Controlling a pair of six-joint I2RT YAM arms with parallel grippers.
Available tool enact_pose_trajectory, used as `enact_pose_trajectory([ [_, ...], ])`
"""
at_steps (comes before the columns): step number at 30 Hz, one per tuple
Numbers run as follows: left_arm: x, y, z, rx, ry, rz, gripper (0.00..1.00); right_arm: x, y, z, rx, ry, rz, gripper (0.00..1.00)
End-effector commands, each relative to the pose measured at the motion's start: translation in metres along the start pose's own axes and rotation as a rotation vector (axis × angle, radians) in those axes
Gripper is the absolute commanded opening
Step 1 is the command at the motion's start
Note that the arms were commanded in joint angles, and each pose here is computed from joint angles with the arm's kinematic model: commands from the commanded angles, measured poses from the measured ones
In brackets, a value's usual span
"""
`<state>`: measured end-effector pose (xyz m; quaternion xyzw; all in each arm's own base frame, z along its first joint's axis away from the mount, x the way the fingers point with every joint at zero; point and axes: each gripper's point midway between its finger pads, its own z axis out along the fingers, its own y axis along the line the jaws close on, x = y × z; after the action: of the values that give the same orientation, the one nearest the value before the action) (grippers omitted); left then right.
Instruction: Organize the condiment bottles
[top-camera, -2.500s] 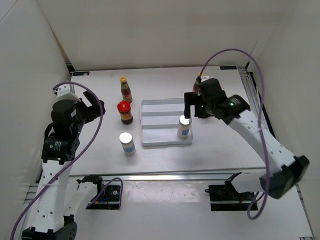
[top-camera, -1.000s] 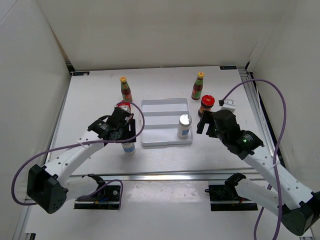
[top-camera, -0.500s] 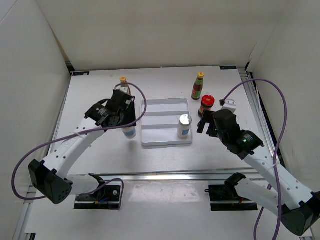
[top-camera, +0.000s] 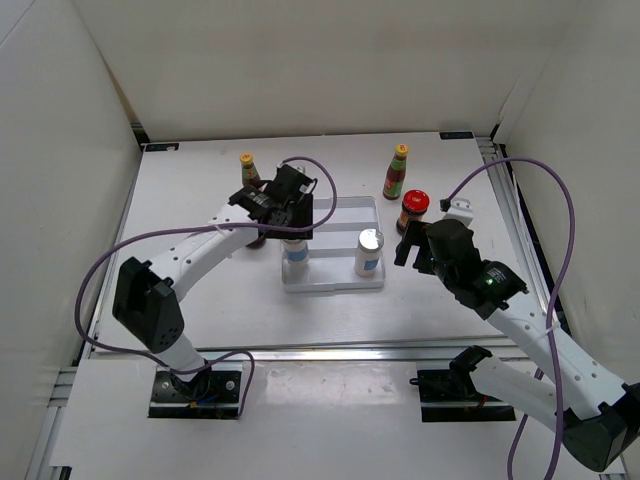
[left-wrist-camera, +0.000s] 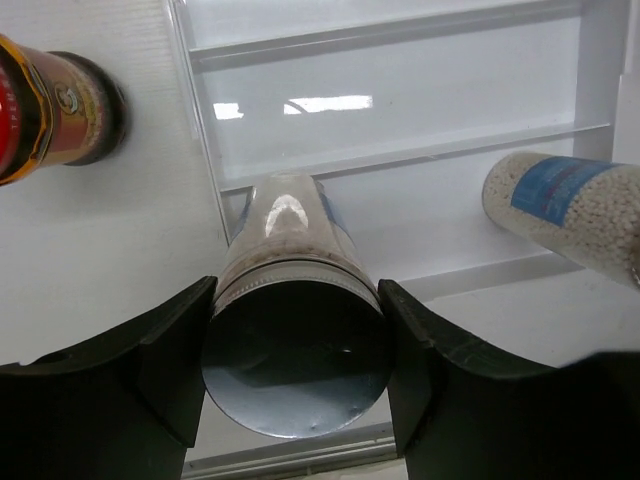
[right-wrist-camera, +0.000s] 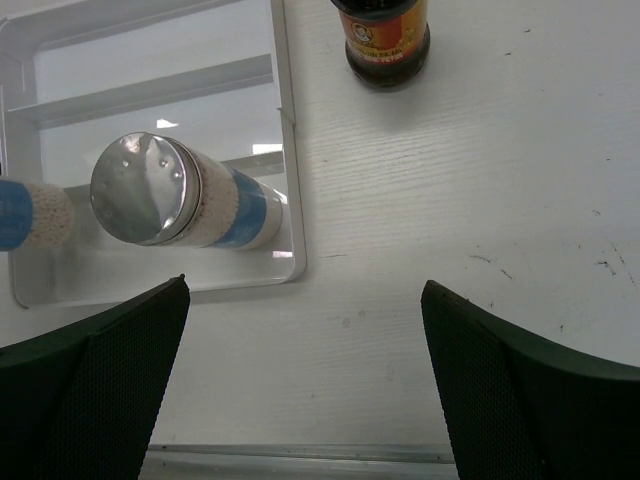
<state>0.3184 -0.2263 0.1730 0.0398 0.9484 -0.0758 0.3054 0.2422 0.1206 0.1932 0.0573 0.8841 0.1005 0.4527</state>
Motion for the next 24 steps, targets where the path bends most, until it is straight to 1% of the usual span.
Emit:
enact_pose_trajectory([
  [1, -0.021, -0.021, -0.012, 0.095, -0.087, -0.011, 0.25, -0.01, 0.0, -0.001, 0.007, -0.049, 0.023, 1.0],
  [4, -0.012, -0.022, 0.001, 0.097, -0.07, -0.016, 0.26, -0.01, 0.0, -0.001, 0.007, -0.049, 0.023, 1.0],
  [6, -0.009, -0.022, 0.007, 0.092, -0.063, -0.015, 0.3, -0.009, 0.0, 0.001, 0.012, -0.042, 0.019, 1.0],
  [7, -0.006, -0.022, 0.012, 0.089, -0.056, -0.013, 0.35, -0.009, 0.0, 0.001, 0.012, -0.042, 0.019, 1.0],
  [11, 0.0, -0.026, 0.017, 0.097, -0.04, -0.012, 0.38, -0.008, -0.002, 0.003, 0.024, -0.039, 0.016, 1.0],
  [15, -0.005, -0.03, -0.002, 0.083, -0.108, 0.009, 0.38, -0.008, -0.002, 0.003, 0.024, -0.039, 0.016, 1.0],
  [19, -0.012, -0.035, -0.03, 0.107, -0.173, 0.014, 0.38, -0.008, -0.002, 0.003, 0.024, -0.039, 0.016, 1.0],
  [24, -0.011, -0.028, -0.048, 0.092, -0.183, 0.019, 0.38, -0.008, -0.002, 0.003, 0.024, -0.039, 0.016, 1.0],
])
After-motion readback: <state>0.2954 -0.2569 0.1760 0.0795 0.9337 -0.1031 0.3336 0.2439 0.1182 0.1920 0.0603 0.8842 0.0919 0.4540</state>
